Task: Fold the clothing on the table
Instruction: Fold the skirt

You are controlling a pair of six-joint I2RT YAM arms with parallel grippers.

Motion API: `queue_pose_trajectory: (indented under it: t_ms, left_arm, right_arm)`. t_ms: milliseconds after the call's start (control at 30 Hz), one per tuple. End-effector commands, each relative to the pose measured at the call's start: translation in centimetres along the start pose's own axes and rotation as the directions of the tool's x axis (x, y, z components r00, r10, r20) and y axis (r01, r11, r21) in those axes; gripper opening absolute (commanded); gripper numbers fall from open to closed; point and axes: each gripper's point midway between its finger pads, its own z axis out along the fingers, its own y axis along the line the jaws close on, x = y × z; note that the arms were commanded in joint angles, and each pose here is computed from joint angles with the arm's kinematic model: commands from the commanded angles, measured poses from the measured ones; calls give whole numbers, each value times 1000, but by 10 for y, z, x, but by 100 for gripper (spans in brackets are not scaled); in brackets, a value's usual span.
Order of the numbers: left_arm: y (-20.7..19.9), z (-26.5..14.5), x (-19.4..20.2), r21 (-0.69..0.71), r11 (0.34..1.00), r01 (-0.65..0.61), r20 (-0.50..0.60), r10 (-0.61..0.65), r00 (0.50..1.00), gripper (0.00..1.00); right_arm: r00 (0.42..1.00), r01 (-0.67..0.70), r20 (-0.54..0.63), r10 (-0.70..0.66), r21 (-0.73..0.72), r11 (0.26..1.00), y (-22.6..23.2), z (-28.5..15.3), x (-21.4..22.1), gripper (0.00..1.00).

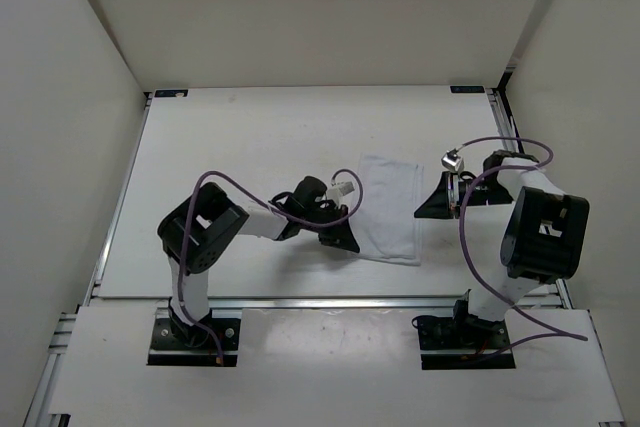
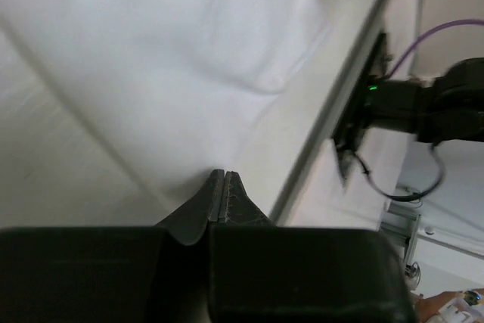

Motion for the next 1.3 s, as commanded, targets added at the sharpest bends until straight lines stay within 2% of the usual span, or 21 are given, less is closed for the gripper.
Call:
queue_pose_trajectory:
  t_ms: [0, 100, 233, 300, 433, 533, 600, 633, 667, 700, 733, 800, 867, 967, 1033, 1100, 1200, 1267]
  left_arm:
    - [23, 3, 17, -68, 997, -19, -21, 18, 1000, 0]
    - [36, 8, 14, -113, 993, -26, -26, 23, 999, 0]
    - [57, 15, 28, -211, 976, -44, -91, 25, 996, 0]
    - [56, 11, 27, -208, 978, -31, -67, 17, 998, 0]
    - [21, -6, 1, -143, 987, -71, 43, 78, 996, 0]
    - [-4, -21, -13, -97, 993, -64, 65, 70, 995, 0]
    - [-8, -36, -25, -114, 992, -49, 121, 63, 991, 5]
    - [-8, -40, -28, -110, 993, -35, 135, 49, 990, 15]
    - [-10, -44, -31, -102, 994, -28, 142, 43, 989, 16]
    - [-11, -46, -37, -93, 995, -22, 152, 36, 988, 18]
    - [-11, -46, -37, -91, 996, -24, 141, 36, 989, 24]
    - [-3, -44, -41, -125, 992, -12, 118, 27, 993, 29]
    - [4, -43, -43, -152, 988, -11, 98, 26, 995, 42]
    - [19, -38, -37, -180, 984, 10, 57, 0, 998, 49]
    - [21, -35, -37, -181, 983, 17, 50, -7, 999, 56]
    - [26, -32, -28, -191, 980, 61, 8, -61, 998, 57]
    - [31, -23, -19, -221, 974, 50, -34, -59, 998, 58]
    - [36, -21, -17, -244, 969, 42, -33, -52, 998, 58]
  right_arm:
    - [999, 30, 26, -29, -32, 999, 11, -5, -12, 0]
    - [1000, 14, 23, -13, -28, 1000, 8, -5, -12, 0]
    - [999, -15, 46, 17, -39, 999, 2, -10, -14, 0]
    - [999, -7, 43, 8, -32, 999, 4, -10, -15, 0]
    - [1000, 7, 6, -7, 10, 1000, -1, -4, -6, 0]
    - [999, -7, -38, 11, 90, 996, -10, 2, 9, 10]
    - [997, -31, -65, 44, 184, 982, -24, 6, 18, 29]
    - [996, -32, -75, 53, 259, 965, -34, 6, 24, 34]
    - [996, -21, -82, 47, 290, 957, -38, 7, 26, 46]
    - [994, -35, -89, 67, 324, 945, -42, 7, 30, 73]
    - [994, -46, -75, 76, 337, 940, -44, 7, 29, 78]
    - [995, -60, -53, 86, 368, 928, -51, 3, 26, 79]
    - [995, -89, -9, 99, 360, 929, -56, 3, 24, 78]
    - [987, -158, 84, 137, 377, 913, -67, 3, 34, 80]
    - [976, -214, 129, 176, 415, 884, -74, 6, 41, 77]
    - [972, -234, 124, 200, 427, 874, -70, 17, 50, 77]
    - [977, -214, 120, 177, 492, 844, -77, 21, 57, 81]
    - [963, -269, 139, 231, 515, 814, -88, 17, 62, 82]
